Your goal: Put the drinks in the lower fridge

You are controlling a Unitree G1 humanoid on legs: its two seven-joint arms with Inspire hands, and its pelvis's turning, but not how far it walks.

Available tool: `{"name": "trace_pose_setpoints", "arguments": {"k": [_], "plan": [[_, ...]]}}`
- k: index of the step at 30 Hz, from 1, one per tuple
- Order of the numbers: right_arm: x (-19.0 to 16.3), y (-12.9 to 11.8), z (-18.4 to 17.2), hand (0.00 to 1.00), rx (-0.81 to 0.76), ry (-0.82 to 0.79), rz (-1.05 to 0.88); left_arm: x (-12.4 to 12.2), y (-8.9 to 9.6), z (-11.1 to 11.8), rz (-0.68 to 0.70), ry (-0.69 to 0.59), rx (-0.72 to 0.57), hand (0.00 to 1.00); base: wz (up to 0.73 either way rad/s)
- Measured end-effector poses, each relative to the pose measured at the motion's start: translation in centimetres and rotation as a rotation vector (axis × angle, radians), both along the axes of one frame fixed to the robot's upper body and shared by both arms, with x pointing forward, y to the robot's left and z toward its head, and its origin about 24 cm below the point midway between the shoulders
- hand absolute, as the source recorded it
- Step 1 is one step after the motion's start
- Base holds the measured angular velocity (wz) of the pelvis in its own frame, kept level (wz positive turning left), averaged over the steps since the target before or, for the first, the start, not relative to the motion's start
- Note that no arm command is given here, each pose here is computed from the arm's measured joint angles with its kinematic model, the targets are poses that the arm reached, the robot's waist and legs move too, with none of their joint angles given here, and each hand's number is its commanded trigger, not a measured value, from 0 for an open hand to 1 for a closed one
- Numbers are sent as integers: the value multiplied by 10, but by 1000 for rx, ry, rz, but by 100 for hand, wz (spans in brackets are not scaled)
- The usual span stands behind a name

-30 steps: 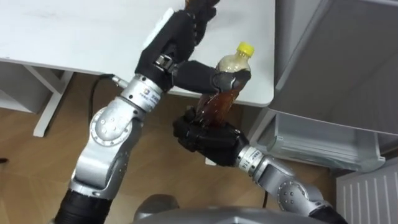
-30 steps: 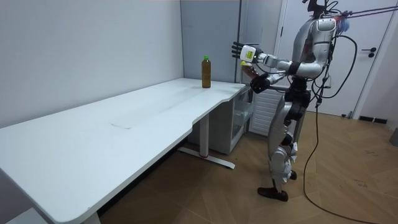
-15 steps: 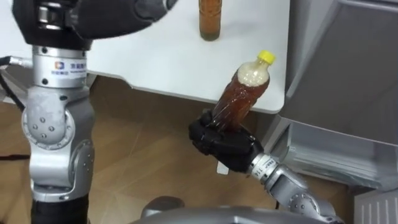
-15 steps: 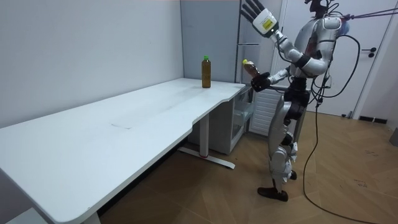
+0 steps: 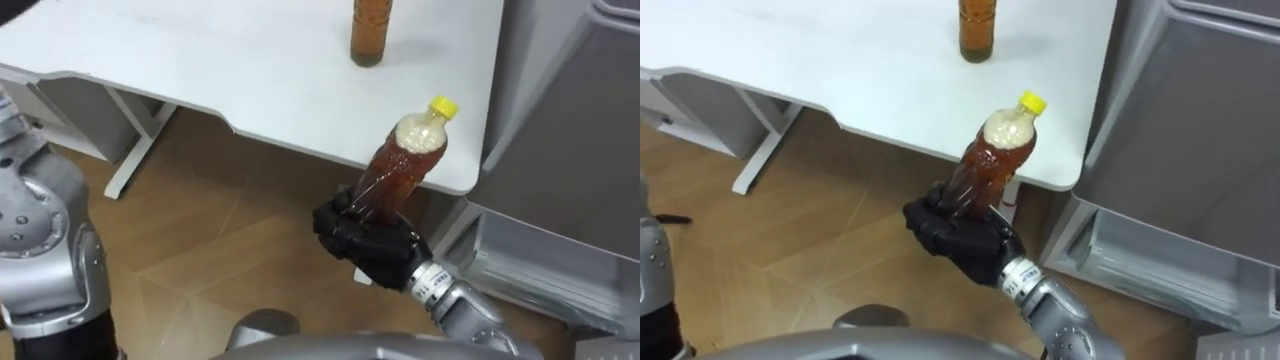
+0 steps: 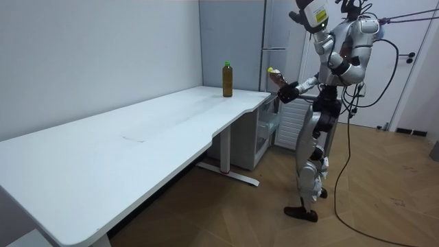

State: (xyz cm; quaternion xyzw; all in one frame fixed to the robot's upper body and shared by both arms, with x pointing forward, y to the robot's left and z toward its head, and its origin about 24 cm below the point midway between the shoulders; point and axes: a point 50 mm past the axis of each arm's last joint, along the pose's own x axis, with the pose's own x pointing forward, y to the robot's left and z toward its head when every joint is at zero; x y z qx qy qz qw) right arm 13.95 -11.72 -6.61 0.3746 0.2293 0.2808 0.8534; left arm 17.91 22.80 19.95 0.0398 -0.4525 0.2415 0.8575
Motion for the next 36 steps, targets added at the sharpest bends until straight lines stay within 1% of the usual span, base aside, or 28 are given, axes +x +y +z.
{"name": "trace_pose_setpoints", "arguments": {"k": [3, 5, 6, 8, 9, 11, 12, 14, 15, 17, 18, 20, 21, 23, 24, 26, 27, 29, 30, 32, 33, 34, 35, 36], "plan": [[-1, 0, 0, 100, 0, -3, -8, -5, 7, 1, 71, -39, -44, 0, 13], [-2, -2, 0, 100, -4, 0, -12, -9, 16, 1, 167, -58, -56, 0, 0], [-3, -2, 0, 100, -6, 2, -13, -9, 19, 0, 192, -59, -63, 0, 4], [-4, -2, 1, 100, -11, 9, -25, -13, 29, -4, 273, -64, -111, 0, 5], [-4, -2, 1, 100, -11, 8, -26, -14, 32, -6, 289, -65, -128, 0, 6], [-3, -2, 4, 100, -2, 4, -37, -15, 40, -15, 333, -41, -202, 0, 0], [-2, -1, 4, 100, 0, 3, -40, -15, 43, -19, 347, -26, -215, 0, 0], [0, 0, 7, 100, 1, 6, -49, -15, 52, -37, 392, 42, -293, 0, 0], [0, 0, 8, 100, 0, 5, -52, -15, 55, -42, 406, 65, -308, 0, 0], [2, 2, 9, 100, 16, 8, -65, -19, 64, -66, 431, 179, -385, 0, -5], [2, 3, 9, 100, 25, 14, -73, -19, 65, -73, 430, 210, -414, 0, -6], [2, 2, 9, 100, 41, 40, -102, -17, 71, -112, 432, 365, -572, 0, -6], [2, 2, 9, 100, 43, 47, -105, -17, 72, -123, 435, 414, -603, 0, -8], [2, 4, 7, 100, 50, 90, -119, -22, 68, -168, 446, 632, -703, 0, -10], [2, 4, 7, 100, 62, 103, -128, -25, 66, -179, 444, 683, -730, 0, -17], [3, 5, 6, 100, 78, 131, -154, -38, 55, -220, 436, 880, -835, 0, -26], [2, 5, 6, 100, 79, 137, -158, -41, 53, -228, 431, 921, -864, 0, -16], [1, 6, 4, 100, 91, 167, -164, -53, 47, -254, 430, 1042, -950, 0, -4], [1, 7, 4, 100, 93, 171, -164, -56, 46, -260, 433, 1068, -969, 0, -5], [3, 9, 4, 100, 100, 194, -154, -71, 40, -281, 426, 1167, -1066, 0, -4], [4, 9, 4, 100, 103, 200, -152, -74, 38, -286, 420, 1189, -1093, 0, 0], [6, 10, 4, 100, 103, 211, -150, -81, 34, -295, 410, 1236, -1134, 0, 0], [8, 11, 5, 100, 111, 228, -152, -90, 31, -306, 404, 1300, -1164, 0, 0], [10, 12, 5, 100, 120, 236, -155, -95, 29, -311, 402, 1338, -1168, 0, -6]]}}
